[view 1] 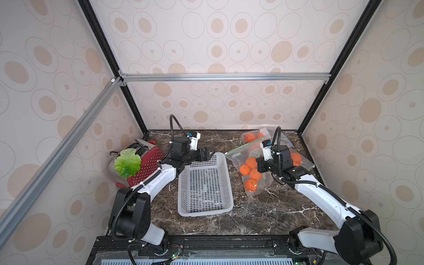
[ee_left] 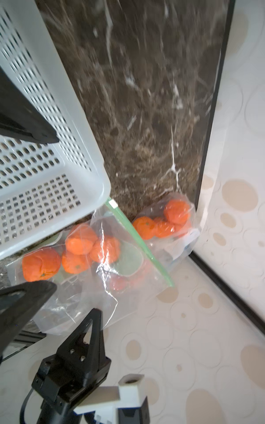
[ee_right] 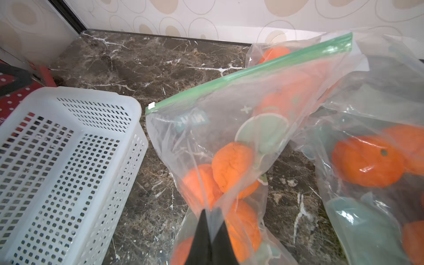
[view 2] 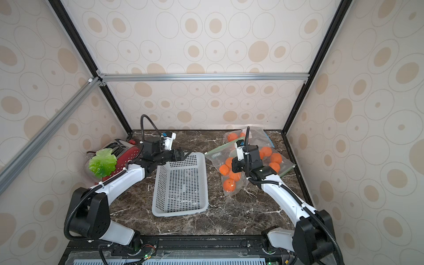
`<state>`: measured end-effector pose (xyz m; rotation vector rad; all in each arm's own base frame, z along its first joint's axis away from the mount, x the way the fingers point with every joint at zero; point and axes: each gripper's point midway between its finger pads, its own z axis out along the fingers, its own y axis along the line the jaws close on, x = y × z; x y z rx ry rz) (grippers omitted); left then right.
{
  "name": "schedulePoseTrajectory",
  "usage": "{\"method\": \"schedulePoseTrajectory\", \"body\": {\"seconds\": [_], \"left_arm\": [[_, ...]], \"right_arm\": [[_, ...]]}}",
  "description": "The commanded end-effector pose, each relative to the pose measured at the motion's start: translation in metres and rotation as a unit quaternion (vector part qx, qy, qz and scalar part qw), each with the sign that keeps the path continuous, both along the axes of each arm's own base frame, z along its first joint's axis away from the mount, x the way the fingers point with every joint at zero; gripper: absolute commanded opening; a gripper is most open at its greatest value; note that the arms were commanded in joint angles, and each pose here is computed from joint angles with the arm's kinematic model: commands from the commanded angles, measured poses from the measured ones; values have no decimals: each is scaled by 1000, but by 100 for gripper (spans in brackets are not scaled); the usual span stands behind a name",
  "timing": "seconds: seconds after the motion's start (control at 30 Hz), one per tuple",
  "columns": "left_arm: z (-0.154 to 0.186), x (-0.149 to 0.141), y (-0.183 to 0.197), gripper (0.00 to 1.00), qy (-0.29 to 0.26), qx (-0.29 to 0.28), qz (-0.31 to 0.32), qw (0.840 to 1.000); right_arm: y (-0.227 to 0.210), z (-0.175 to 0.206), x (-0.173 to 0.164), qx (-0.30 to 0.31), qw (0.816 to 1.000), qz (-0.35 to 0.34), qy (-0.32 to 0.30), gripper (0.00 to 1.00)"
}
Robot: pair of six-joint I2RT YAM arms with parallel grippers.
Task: Open the zip-top bag and take out the orange
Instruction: Move the basket to the center of the board.
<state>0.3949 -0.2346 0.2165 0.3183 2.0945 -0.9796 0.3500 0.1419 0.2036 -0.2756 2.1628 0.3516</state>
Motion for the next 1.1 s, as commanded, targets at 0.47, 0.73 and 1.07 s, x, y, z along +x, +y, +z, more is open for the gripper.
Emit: {"method": "schedulePoseTrajectory", "body": {"seconds": [0.47, 0.73, 1.07], "left_arm": [[-9, -1, -101, 83, 24, -51, -115, 992], [-9, -22, -114, 74, 15, -109, -153, 982], [-1, -24, -120, 44, 15, -145, -163, 976]], "right_arm": [[-49, 68, -61, 104, 976, -91, -166, 0], [-44, 82, -63, 122, 974, -78, -174, 0], [-42, 79, -64, 128, 974, -74, -171, 0]]}}
